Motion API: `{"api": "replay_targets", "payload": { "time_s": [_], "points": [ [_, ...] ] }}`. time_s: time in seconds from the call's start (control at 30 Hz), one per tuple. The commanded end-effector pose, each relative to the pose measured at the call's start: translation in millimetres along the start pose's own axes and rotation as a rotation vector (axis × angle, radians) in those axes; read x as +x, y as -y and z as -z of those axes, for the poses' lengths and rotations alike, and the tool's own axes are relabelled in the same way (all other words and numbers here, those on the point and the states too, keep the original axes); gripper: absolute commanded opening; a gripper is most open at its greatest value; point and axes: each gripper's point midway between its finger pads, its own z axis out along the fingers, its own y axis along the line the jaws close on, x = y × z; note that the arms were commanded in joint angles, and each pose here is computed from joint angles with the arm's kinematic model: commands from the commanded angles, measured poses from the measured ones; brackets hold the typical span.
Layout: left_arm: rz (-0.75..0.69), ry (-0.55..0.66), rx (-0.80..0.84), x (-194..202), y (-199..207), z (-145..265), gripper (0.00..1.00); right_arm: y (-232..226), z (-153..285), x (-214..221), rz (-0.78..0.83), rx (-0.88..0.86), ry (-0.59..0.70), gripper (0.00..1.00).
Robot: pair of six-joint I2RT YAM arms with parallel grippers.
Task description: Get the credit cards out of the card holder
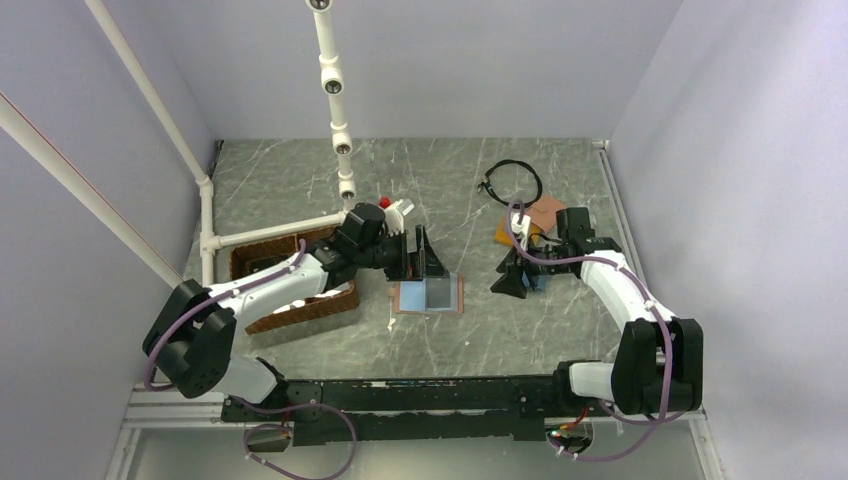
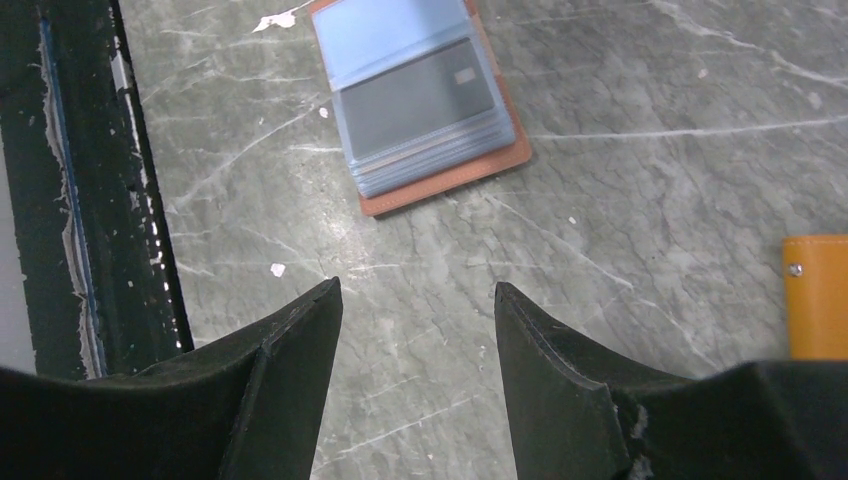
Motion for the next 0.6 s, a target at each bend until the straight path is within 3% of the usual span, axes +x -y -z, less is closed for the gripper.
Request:
{"api": "replay_targets", "payload": {
  "time_s": [0.0,0.33,0.57],
  "points": [
    [-0.011,0.027,-0.014,-11,8,-1,1.00,-1,-5,-5,0.034,-0.017,0.006,0.60],
    [0.032,-0.017,-0.300,6,-37,-11,0.99,-22,-28,-18,-0.015,-0.154,0.029,0.60],
    [0.071,-0.029,-0.345,17,-54,-31,0.85,-17,-44,-35,-0.312,-0.222,0.084,0.59]
  ]
}}
